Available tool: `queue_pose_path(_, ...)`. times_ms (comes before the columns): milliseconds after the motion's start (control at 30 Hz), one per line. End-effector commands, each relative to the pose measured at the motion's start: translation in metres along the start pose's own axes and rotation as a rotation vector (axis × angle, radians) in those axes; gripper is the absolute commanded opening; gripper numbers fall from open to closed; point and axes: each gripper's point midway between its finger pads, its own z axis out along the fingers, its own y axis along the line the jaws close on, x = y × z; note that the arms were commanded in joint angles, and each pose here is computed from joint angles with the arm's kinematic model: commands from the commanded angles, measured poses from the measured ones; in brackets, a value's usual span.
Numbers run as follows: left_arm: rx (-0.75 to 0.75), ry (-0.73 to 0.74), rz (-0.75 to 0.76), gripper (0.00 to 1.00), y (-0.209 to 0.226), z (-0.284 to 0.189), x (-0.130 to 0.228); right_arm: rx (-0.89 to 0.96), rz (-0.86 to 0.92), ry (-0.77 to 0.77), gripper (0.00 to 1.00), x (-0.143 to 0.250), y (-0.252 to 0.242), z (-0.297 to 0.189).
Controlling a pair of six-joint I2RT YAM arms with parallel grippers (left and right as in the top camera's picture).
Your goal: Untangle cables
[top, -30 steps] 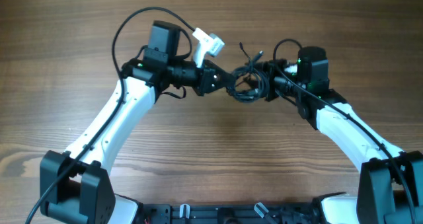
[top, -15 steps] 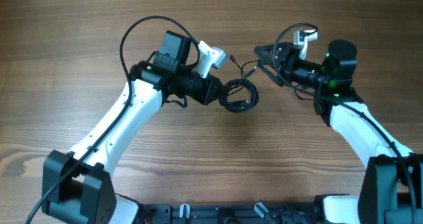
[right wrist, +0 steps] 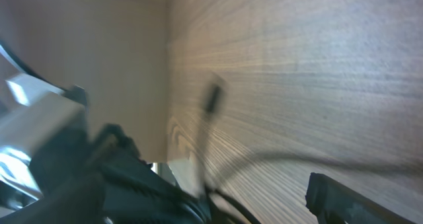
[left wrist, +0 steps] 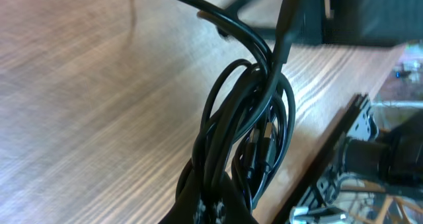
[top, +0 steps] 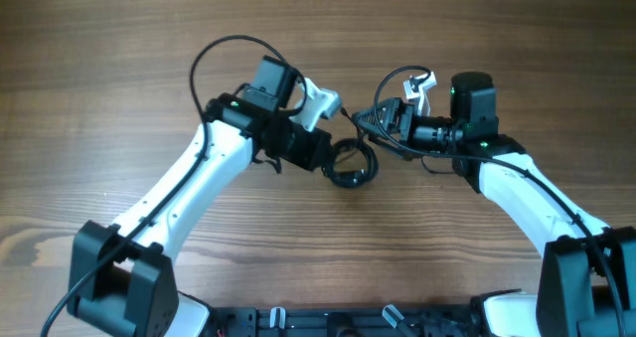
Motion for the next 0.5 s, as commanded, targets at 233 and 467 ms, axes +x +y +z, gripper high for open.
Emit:
queue_pose_path(233, -0.014, 0.053, 0.039, 0.04, -0.007, 0.021, 0.007, 0.050, -0.108, 0.040, 0.56, 0.012, -0.016, 0.003)
queue_pose_path(467, -0.039, 0.040, 0.051, 0.04, -0.003, 0.021, 0.003, 0.155, -0.073, 0.019, 0.37, 0.012, -0.037, 0.001)
